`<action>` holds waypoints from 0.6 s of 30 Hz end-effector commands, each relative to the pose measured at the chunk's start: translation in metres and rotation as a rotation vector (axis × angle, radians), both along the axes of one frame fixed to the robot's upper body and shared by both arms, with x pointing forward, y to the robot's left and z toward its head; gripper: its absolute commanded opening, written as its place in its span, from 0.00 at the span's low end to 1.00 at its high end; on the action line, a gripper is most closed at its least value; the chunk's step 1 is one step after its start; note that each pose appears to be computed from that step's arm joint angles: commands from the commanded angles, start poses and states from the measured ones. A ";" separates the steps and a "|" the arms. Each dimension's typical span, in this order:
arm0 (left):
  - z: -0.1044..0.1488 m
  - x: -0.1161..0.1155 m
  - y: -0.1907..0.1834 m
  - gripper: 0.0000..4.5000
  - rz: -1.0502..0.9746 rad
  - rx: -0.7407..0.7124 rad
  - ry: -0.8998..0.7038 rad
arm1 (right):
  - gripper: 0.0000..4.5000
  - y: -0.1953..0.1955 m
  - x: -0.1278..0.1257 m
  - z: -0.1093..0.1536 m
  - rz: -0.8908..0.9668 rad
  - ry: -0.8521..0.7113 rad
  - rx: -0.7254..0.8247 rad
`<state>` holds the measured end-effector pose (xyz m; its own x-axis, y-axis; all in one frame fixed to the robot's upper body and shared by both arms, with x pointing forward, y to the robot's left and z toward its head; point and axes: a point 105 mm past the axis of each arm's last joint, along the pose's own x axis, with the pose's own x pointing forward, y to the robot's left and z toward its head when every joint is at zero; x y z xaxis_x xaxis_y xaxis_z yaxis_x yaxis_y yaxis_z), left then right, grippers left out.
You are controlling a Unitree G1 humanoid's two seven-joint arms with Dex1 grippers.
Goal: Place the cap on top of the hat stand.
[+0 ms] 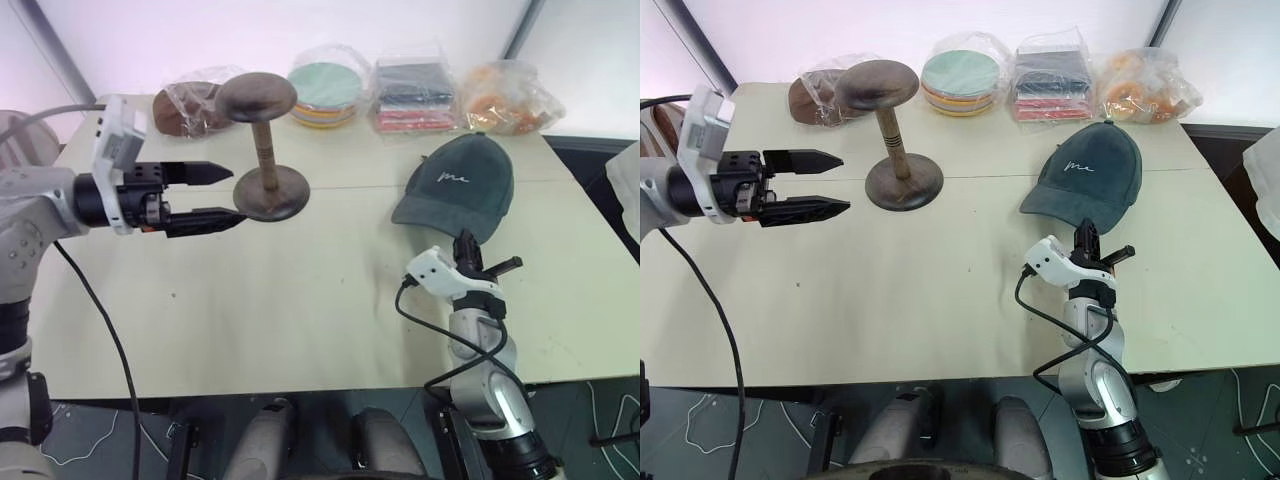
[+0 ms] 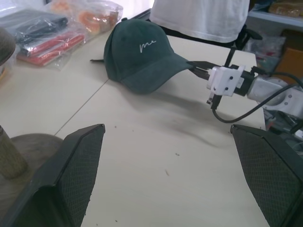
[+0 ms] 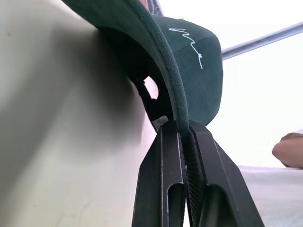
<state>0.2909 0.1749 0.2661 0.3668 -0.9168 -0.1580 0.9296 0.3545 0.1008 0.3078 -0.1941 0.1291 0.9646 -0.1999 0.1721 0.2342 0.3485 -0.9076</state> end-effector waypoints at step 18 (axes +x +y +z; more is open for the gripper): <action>-0.010 0.015 0.038 1.00 0.101 -0.030 -0.002 | 0.01 0.008 -0.006 0.109 0.152 -0.374 0.011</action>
<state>0.3062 0.2050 0.2464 0.4319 -0.8900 -0.1460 0.9015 0.4307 0.0416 0.3106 -0.1908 0.2072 0.9010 -0.1000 0.4221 0.4259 0.3889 -0.8169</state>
